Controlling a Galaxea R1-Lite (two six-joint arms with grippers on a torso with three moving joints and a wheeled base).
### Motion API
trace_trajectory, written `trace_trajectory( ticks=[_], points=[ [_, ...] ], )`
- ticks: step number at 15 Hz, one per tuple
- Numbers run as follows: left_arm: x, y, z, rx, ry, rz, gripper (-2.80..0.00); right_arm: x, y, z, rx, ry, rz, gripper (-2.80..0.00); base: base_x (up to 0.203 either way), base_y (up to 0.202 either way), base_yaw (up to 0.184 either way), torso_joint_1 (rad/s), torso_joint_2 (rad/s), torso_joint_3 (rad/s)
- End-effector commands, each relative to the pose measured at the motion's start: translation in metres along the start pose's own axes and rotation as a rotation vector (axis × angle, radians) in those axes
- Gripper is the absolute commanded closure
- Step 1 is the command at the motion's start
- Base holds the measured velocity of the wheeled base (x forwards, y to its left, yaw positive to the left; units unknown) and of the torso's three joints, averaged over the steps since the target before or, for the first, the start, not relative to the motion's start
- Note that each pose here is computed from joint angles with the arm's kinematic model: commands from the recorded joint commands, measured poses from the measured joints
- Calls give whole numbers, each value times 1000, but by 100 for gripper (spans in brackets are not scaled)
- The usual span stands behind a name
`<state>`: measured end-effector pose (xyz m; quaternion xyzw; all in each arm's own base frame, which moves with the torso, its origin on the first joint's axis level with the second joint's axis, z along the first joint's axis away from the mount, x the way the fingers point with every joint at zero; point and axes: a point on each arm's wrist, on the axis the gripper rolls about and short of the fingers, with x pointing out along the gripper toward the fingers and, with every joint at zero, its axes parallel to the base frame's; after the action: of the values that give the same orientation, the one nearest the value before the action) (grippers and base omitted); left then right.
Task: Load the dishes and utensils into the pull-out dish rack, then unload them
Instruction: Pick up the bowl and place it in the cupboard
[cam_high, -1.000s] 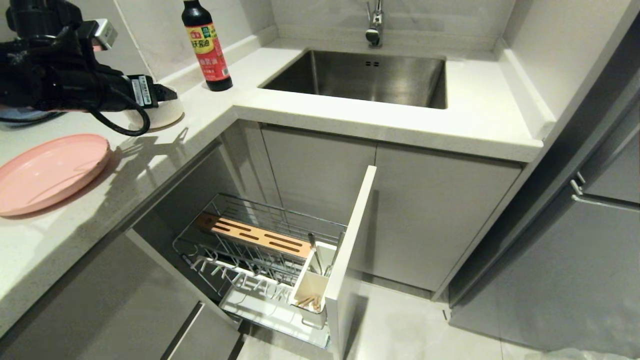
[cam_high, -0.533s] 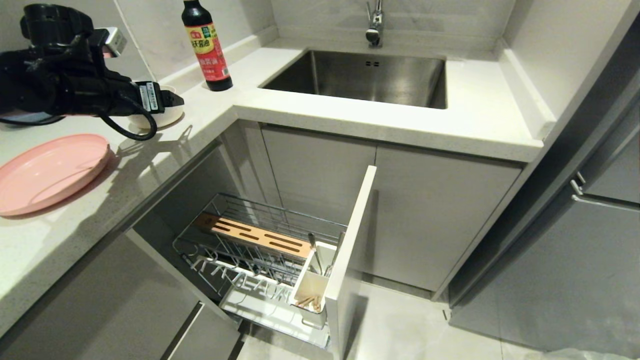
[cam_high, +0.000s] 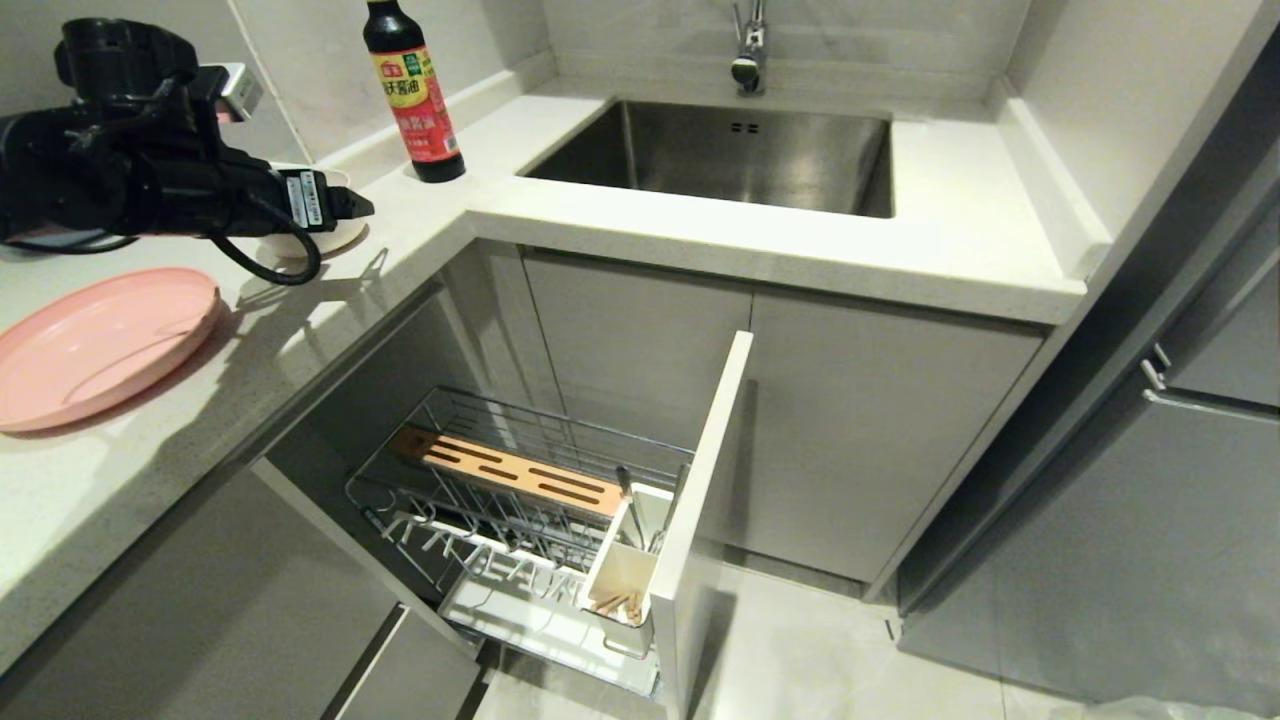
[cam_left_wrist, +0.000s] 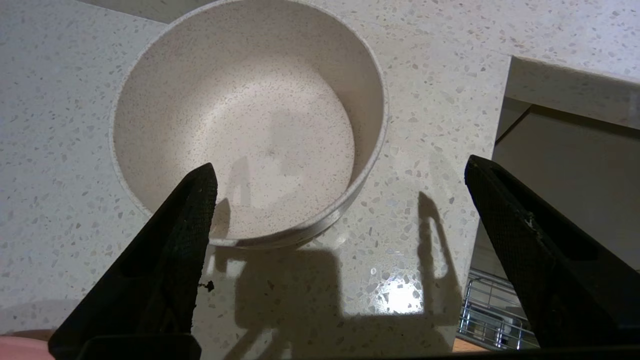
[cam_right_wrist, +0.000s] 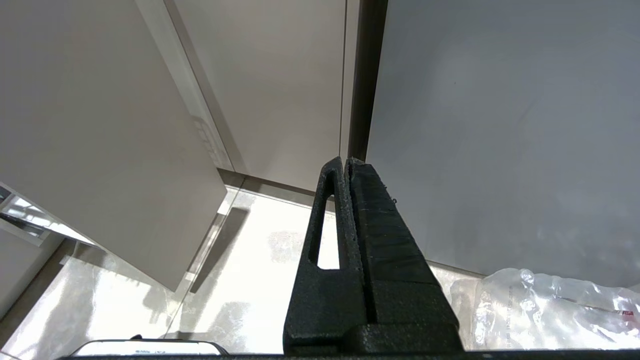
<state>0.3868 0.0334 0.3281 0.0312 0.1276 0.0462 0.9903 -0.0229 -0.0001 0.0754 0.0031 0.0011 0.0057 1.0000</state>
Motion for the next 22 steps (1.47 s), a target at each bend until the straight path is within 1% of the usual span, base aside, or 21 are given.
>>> trace_trajectory(
  ticks=[1, 8, 21, 22],
  points=[
    [1, 0, -1, 0, 4, 0, -280, 0, 0, 0, 0, 1, 0, 0, 0, 0, 0, 0, 0, 0],
    [1, 5, -2, -3, 12, 12, -280, 0, 0, 0, 0, 1, 1, 0, 0, 0, 0, 0, 0, 0],
    [1, 5, -3, -4, 20, 11, -280, 0, 0, 0, 0, 0, 0, 0, 0, 0, 0, 0, 0, 0],
    [1, 5, -3, -3, 21, 11, 0, 0, 0, 0, 0, 1, 1, 0, 0, 0, 0, 0, 0, 0]
  ],
)
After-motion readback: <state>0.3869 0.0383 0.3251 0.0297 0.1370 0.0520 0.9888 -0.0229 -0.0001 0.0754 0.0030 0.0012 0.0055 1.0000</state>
